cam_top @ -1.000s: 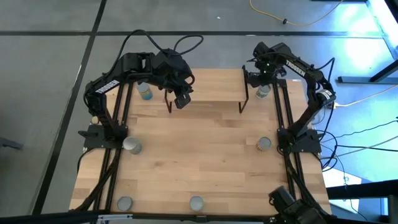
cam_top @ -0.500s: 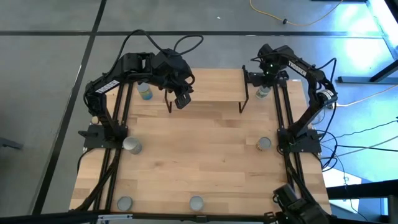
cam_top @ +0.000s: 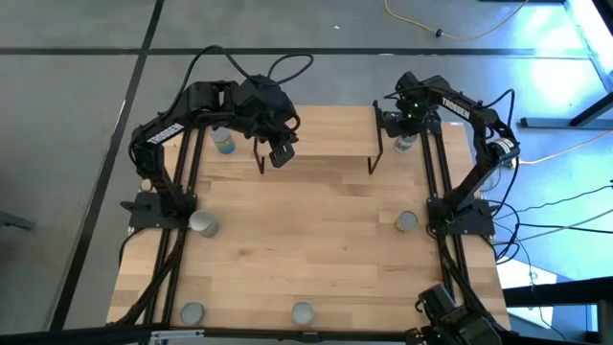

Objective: Pick and place cans onto a shelf
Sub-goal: Put the canned mixed vegetable on the shelf

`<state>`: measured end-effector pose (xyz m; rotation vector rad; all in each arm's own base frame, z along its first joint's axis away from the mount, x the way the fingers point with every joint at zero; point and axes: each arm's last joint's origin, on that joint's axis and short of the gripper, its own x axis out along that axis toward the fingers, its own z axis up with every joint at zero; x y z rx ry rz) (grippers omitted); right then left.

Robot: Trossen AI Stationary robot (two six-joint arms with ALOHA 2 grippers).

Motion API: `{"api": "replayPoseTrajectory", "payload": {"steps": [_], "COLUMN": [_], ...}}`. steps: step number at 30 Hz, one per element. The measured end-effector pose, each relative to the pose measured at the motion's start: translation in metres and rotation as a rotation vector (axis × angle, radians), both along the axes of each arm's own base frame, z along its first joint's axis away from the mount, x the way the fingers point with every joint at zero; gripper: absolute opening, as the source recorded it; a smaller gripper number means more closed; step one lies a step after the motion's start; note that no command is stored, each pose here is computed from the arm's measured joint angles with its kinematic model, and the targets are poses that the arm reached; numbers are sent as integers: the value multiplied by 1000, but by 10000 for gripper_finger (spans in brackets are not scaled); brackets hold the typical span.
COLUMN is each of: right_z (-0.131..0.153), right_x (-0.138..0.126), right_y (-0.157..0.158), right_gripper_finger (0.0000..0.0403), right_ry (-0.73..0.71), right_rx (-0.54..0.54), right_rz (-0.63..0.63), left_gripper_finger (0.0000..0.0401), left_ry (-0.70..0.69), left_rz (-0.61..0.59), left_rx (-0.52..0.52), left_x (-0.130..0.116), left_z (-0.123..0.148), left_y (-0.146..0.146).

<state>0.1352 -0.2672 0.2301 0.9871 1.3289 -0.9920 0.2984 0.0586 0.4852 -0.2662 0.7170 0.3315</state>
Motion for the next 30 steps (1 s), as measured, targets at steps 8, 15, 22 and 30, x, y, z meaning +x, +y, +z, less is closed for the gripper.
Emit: {"api": "replayPoseTrajectory", "payload": {"steps": [8, 15, 22, 30], "right_z": [-7, -13, -15, -21], "right_x": [1, 3, 3, 6], "right_y": [-3, -6, -7, -13], "right_gripper_finger": [106, 106, 106, 106], "right_ry": [10, 19, 31, 25], "right_rx": [22, 28, 19, 3], "right_rz": [27, 24, 31, 26], "left_gripper_finger": [61, 61, 61, 61], "left_ry": [0, 1, 1, 1], "left_rz": [0, 0, 0, 0], "left_rx": [0, 0, 0, 0], "left_x": [0, 0, 0, 0], "left_z": [0, 0, 0, 0], "left_y": [0, 0, 0, 0]}}
